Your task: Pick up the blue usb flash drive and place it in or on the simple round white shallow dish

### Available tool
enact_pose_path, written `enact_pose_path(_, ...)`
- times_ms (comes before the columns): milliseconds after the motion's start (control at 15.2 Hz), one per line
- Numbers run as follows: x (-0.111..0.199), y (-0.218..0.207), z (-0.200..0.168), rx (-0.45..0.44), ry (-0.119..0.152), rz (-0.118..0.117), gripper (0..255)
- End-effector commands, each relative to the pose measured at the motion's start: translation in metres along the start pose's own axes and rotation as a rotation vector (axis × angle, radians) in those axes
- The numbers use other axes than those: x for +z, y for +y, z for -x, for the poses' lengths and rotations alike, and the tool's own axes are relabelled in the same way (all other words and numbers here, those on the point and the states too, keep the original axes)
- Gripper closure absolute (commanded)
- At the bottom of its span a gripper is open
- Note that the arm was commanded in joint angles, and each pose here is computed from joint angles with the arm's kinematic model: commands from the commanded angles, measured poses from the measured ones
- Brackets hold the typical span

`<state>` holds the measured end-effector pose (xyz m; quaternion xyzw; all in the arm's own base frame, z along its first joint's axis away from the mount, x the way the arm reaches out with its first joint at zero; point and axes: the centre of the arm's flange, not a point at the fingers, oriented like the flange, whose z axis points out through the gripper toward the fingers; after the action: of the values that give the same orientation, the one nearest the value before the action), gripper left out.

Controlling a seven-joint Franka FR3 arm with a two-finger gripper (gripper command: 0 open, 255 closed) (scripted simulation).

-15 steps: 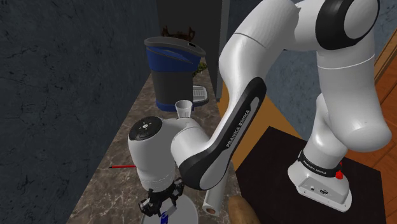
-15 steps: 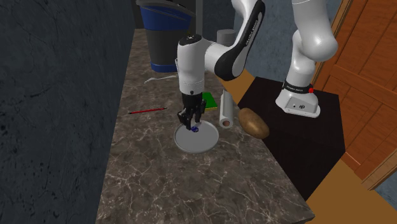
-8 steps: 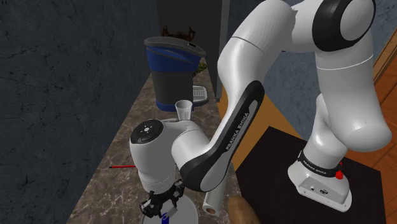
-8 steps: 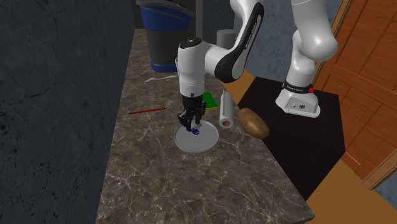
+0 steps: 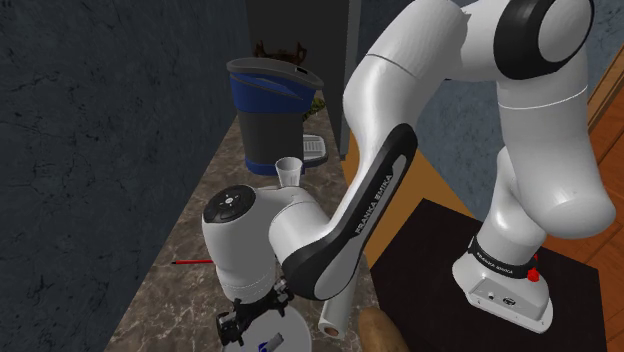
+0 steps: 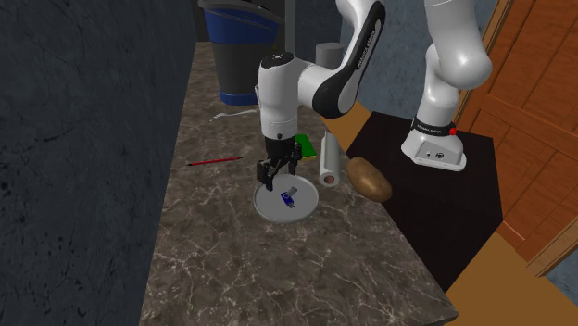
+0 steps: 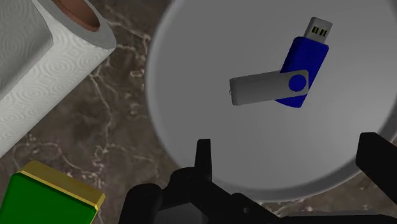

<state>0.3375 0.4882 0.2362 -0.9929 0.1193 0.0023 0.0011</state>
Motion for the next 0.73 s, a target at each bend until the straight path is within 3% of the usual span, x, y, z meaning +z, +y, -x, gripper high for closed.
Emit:
enact_pose_path(0, -0.021, 0.001, 0.000, 0.000, 0.000, 0.000, 0)
enact_pose_path(132, -0.044, 0.001, 0.000, 0.000, 0.000, 0.000, 0)
enact_pose_path(660, -0.044, 0.001, 0.000, 0.000, 0.000, 0.000, 0)
